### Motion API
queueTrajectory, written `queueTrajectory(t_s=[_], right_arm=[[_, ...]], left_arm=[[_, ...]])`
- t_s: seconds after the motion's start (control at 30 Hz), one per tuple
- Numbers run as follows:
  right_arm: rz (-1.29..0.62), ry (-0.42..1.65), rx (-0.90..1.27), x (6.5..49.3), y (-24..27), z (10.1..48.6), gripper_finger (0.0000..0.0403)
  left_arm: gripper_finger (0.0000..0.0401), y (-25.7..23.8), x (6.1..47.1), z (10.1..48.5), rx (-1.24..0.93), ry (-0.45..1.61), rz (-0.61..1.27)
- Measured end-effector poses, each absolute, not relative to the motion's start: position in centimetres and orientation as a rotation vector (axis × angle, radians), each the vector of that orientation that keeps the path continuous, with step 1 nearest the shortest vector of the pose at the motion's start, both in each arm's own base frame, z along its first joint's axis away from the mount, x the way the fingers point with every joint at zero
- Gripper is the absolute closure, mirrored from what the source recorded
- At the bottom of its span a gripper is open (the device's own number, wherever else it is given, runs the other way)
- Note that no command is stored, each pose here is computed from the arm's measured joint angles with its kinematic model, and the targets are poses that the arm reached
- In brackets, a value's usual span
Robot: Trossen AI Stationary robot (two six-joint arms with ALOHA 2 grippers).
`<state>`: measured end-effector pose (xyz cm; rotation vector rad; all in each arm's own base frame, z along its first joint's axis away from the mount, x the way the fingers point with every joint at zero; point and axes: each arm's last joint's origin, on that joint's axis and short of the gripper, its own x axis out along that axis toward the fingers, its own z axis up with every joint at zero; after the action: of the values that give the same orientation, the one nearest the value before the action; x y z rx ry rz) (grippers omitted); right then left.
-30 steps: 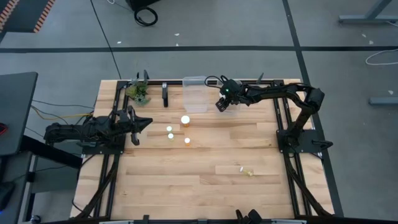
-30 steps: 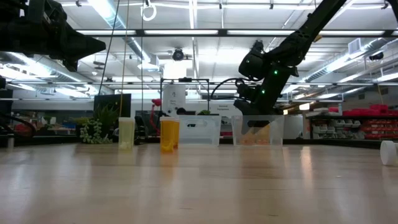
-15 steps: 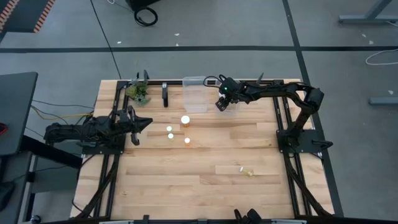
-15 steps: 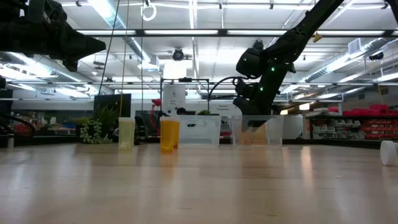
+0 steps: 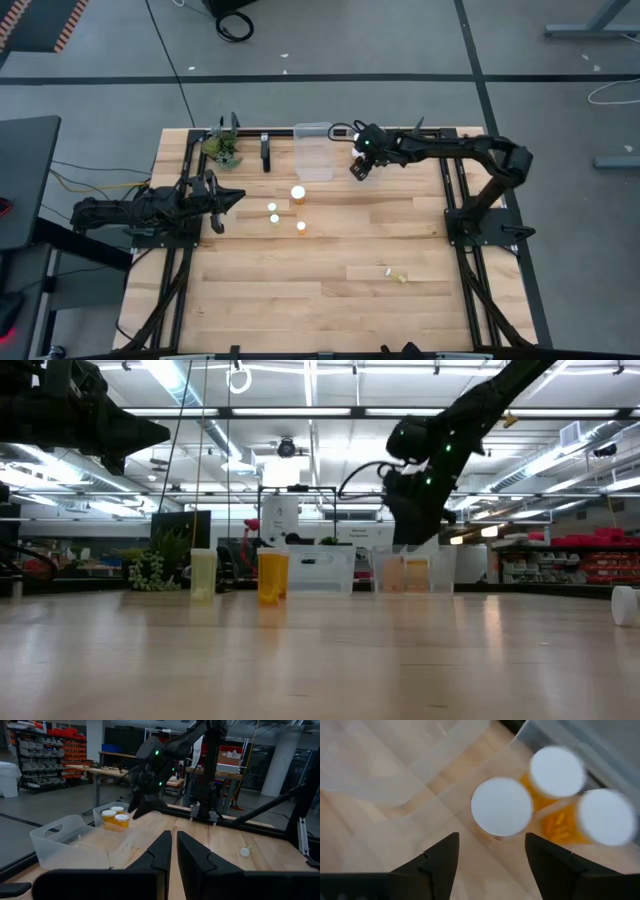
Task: Pick and place medicine bottles into bin by pill shape (circle, oval)
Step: Put the bottom right small yellow pill into the left transparent bin
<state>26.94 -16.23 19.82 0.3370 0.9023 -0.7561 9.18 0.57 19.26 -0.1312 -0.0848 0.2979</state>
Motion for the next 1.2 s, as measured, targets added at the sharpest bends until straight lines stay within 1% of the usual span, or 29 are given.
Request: queueTrajectory(t_s=[0.13, 0.3, 0.57, 0.7, 0.83, 1.0, 1.2], right_arm=[[-0.741, 0.879, 0.317, 25.7, -15.1, 22.3, 0.0169], [-0.693, 0.79, 0.269, 24.7, -13.1, 25.3, 0.0169], [-0.583, 0.677, 0.177, 23.7, -9.8, 27.8, 0.0169], [-0.523, 0.652, 0.155, 23.7, -8.1, 27.6, 0.0169], [-0.452, 0.654, 0.16, 24.1, -6.0, 25.9, 0.0169], [-0.377, 0.666, 0.177, 24.4, -2.6, 25.0, 0.0169], [-0.306, 0.666, 0.147, 24.7, 1.5, 24.6, 0.0169]], left_arm=[[0.037, 0.6, 9.2, 19.3, -0.131, -0.085, 0.298], [0.0373, 0.6, 9.2, 19.3, -0.131, -0.085, 0.298], [0.0365, 0.6, 9.2, 19.3, -0.131, -0.084, 0.298], [0.0371, 0.6, 9.2, 19.3, -0.131, -0.085, 0.298], [0.0375, 0.6, 9.2, 19.2, -0.131, -0.084, 0.298], [0.037, 0.6, 9.2, 19.2, -0.131, -0.084, 0.298], [0.0365, 0.6, 9.2, 19.3, -0.131, -0.085, 0.298]])
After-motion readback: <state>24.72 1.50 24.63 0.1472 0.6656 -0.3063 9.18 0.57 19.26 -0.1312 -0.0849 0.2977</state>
